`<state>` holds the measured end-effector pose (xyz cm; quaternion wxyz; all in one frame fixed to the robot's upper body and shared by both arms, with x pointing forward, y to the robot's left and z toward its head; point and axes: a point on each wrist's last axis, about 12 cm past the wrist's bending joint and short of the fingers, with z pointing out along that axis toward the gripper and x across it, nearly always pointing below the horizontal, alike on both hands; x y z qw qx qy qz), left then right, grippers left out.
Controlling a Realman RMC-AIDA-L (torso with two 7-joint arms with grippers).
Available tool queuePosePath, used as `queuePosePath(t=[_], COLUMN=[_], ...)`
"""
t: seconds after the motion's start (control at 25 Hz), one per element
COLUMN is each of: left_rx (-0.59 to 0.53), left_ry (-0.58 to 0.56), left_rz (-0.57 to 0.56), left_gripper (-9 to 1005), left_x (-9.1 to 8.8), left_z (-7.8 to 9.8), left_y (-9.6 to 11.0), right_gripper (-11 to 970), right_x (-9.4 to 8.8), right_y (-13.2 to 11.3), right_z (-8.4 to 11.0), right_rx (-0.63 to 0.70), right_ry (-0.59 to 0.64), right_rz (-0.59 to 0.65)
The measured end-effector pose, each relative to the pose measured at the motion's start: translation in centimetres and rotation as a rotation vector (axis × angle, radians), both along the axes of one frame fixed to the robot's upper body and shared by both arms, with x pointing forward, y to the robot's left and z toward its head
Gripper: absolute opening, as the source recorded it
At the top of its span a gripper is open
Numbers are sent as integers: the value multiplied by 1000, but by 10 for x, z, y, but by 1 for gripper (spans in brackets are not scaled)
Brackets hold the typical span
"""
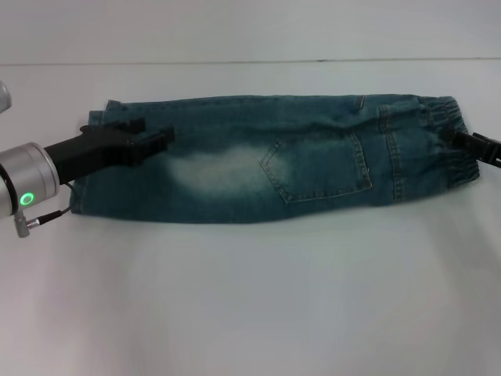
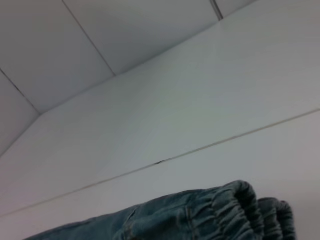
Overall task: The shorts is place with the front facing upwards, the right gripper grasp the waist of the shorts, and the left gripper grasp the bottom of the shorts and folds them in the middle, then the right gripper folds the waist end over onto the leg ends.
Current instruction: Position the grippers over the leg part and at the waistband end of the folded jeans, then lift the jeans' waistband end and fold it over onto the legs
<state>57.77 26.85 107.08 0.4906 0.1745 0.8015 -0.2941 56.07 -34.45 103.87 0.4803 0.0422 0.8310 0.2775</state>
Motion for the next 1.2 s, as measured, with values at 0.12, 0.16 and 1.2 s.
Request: queuePosePath(t=[0.12, 0.16, 1.2], left_rx=[-3, -2, -110], left_ry=[6, 6, -117], left_rz=[-4, -9, -75], left_gripper=[626, 625, 588], left_x=[-1, -1, -3], left_z=[-1, -2, -11], left_y=[-1, -2, -45], right_gripper=[754, 747, 157], right_x=[4, 5, 9], right_y=[3, 5, 11], right_z=[0, 0, 21], right_rx=[-12, -16, 5], right_ry=[14, 25, 21], right_rz=[16, 23, 152])
